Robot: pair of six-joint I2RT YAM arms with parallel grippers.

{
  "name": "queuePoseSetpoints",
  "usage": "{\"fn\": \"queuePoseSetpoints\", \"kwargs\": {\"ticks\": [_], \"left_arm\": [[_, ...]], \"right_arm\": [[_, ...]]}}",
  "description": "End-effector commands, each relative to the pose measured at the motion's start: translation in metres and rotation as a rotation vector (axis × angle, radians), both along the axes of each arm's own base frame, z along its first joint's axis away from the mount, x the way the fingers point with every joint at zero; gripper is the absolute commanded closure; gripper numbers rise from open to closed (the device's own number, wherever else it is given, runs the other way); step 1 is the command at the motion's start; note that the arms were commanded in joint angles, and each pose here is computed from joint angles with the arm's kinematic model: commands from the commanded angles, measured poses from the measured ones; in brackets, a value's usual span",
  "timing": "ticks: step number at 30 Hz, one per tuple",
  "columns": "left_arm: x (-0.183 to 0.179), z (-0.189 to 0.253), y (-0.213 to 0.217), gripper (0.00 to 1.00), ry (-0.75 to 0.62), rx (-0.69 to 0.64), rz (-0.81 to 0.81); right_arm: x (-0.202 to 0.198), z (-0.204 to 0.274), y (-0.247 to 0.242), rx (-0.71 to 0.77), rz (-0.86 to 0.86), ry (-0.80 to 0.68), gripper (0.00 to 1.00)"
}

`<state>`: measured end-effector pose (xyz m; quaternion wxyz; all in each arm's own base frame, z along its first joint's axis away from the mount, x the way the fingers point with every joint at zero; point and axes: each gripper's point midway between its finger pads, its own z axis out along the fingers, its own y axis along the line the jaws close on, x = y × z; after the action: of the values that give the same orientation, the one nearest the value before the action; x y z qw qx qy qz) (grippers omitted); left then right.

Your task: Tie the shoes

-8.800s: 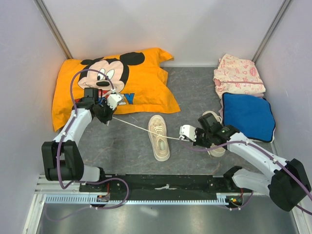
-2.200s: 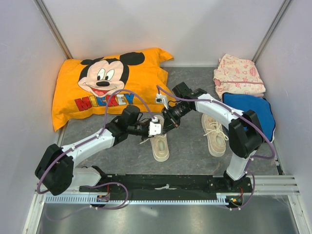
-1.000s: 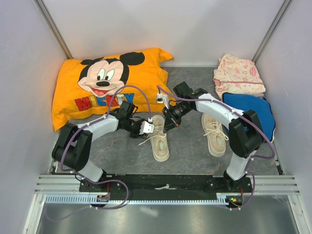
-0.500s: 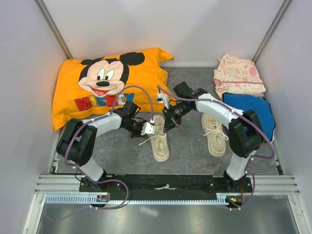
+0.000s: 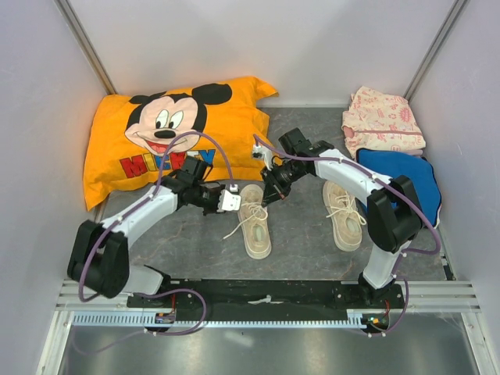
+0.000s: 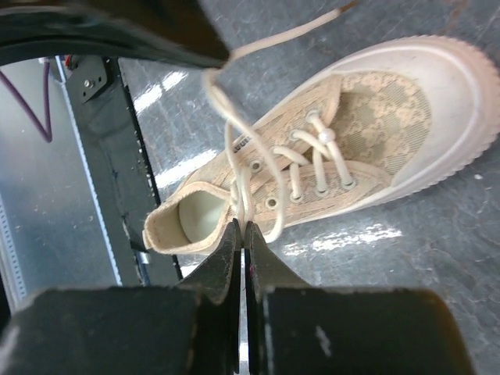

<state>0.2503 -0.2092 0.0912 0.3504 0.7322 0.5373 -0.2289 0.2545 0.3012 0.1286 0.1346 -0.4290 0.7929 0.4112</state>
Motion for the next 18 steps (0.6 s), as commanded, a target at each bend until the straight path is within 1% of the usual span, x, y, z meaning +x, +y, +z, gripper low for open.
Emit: {"fn": "queuePoseSetpoints", "kwargs": {"ticks": [1, 4, 7, 9, 12, 16, 18], "left_arm": [[-0.026, 0.008, 0.005, 0.98, 0.041, -0.022, -0.009], [-0.031, 0.013, 0.008, 0.98, 0.055, -0.024, 0.006], [-0.044, 0.025, 0.005, 0.98, 0.079, -0.043, -0.013], [-0.060, 0.025, 0.008, 0.98, 0.125, -0.024, -0.035], [-0.082, 0.027, 0.009, 0.98, 0.142, 0.000, -0.101], [-0.107, 0.033, -0.005, 0.99, 0.137, 0.000, -0.189], [-0.108, 0.039, -0.019, 0.98, 0.130, -0.015, -0.202]], "right_arm": [[0.018, 0.016, 0.006, 0.038, -0.032, -0.083, 1.00], [0.022, 0.018, 0.006, 0.041, -0.037, -0.092, 1.00], [0.026, 0.019, 0.008, 0.046, -0.046, -0.096, 1.00], [0.028, 0.020, 0.008, 0.051, -0.052, -0.098, 1.00], [0.029, 0.020, 0.009, 0.058, -0.053, -0.099, 1.00], [0.029, 0.020, 0.012, 0.070, -0.053, -0.093, 1.00], [0.028, 0.021, 0.013, 0.078, -0.053, -0.091, 1.00]]}}
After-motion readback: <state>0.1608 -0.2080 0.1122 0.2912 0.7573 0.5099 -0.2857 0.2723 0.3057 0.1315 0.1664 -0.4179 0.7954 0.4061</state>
